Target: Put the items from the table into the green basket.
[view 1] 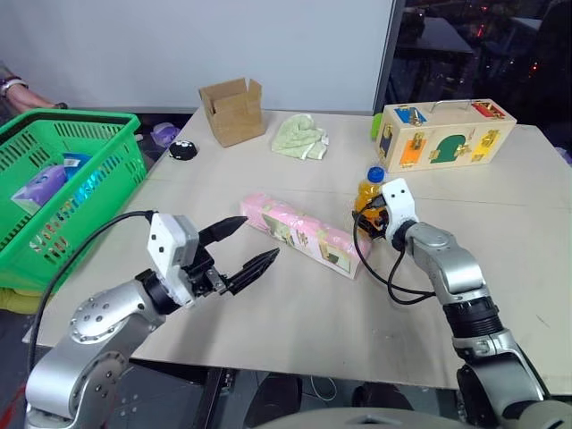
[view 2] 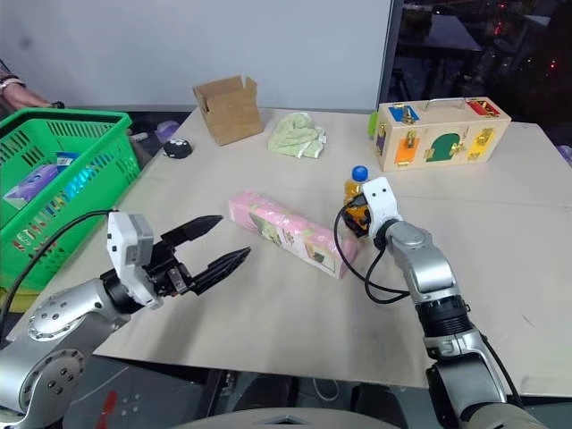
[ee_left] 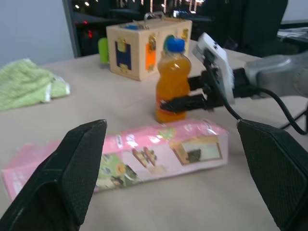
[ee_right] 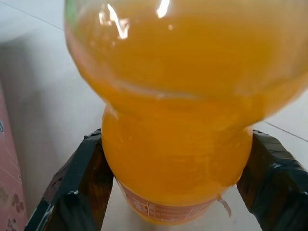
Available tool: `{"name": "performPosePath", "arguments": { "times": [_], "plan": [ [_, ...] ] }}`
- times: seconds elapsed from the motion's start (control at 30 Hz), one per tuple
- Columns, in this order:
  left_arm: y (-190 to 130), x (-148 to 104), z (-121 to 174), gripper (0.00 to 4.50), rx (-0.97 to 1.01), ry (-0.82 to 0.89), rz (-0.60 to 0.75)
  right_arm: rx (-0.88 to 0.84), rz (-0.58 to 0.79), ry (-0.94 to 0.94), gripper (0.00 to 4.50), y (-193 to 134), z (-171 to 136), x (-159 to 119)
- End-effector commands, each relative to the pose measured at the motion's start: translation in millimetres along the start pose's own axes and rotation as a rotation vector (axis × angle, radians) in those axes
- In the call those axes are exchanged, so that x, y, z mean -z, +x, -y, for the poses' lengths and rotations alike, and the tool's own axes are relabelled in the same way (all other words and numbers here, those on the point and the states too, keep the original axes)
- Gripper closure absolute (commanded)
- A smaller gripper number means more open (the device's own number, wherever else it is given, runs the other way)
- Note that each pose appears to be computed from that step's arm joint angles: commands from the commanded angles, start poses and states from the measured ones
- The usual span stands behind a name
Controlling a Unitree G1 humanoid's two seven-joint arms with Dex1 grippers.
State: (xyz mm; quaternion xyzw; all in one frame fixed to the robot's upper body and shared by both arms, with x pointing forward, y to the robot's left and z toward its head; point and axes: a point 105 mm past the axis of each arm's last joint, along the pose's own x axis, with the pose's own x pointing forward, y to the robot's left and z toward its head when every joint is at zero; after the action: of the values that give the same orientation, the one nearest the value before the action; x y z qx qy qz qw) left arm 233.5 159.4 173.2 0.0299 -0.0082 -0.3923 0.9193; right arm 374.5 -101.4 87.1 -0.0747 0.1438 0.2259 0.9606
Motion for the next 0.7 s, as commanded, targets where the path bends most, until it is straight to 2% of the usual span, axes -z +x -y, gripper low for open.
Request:
{"name": "performPosePath", "arguments": {
  "times": [0.03,0.17,0.3,0.47,0.7],
  "plan": [
    [10,-9,-3,0.0,-0.029,-0.01,0.032,0.018,0.122,-0.08,1.42,-2,4,-31],
    [21,-17,2,0.0,0.009,-0.053,0.055,-0.098,0.278,-0.131,1.42,-12,-16,-71],
    [45,-27,2,0.0,0.057,-0.074,0.088,-0.376,0.429,-0.236,1.42,-40,-67,-112],
    [64,-38,1,0.0,0.101,-0.033,0.098,-0.501,0.448,-0.336,1.42,-55,-93,-116],
    [76,-43,0,0.0,0.11,0.041,0.096,-0.557,0.438,-0.376,1.42,-59,-103,-115]
  ]
}}
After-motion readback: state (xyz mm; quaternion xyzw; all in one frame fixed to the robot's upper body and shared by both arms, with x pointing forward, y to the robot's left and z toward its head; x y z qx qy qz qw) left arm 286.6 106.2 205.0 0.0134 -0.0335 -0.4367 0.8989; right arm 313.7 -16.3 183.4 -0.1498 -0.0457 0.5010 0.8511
